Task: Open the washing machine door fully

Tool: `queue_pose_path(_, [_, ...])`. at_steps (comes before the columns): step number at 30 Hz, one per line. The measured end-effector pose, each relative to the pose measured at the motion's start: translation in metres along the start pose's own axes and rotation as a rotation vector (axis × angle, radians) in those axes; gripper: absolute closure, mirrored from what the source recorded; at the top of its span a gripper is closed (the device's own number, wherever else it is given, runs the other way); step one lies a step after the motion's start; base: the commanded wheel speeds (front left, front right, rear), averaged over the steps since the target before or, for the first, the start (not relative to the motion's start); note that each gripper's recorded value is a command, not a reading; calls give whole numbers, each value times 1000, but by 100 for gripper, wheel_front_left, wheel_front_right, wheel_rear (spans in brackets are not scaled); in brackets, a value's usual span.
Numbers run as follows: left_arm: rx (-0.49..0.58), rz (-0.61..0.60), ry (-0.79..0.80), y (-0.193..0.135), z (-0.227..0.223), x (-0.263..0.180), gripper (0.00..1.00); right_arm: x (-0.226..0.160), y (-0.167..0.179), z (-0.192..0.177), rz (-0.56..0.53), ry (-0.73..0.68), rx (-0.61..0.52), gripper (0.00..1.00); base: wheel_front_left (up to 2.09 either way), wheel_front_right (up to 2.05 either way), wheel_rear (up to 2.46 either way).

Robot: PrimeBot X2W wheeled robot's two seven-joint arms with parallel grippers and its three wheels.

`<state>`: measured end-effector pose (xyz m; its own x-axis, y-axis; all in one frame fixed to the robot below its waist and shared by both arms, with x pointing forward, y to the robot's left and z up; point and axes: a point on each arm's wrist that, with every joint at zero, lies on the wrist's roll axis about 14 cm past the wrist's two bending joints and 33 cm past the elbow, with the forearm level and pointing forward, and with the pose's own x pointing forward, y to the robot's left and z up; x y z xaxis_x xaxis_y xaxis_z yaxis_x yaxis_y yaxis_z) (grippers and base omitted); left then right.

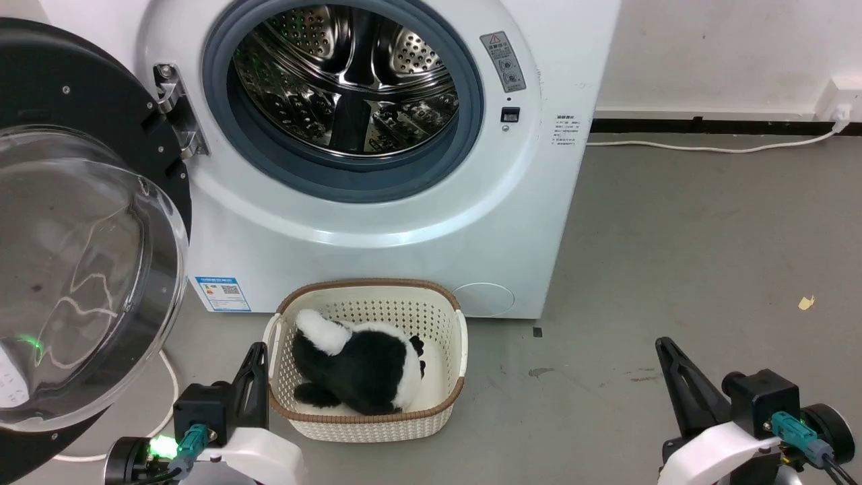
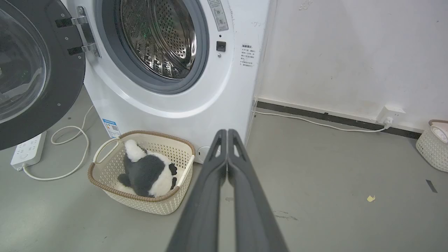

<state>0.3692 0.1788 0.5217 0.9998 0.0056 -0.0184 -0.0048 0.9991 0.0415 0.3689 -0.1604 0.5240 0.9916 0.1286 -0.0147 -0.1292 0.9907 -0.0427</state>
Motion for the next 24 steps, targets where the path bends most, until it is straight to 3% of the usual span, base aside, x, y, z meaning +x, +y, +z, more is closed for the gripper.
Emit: queue_pose_path(24, [5,0,0,0,0,0,100,0,0,0,0,0,0,100,0,0,0])
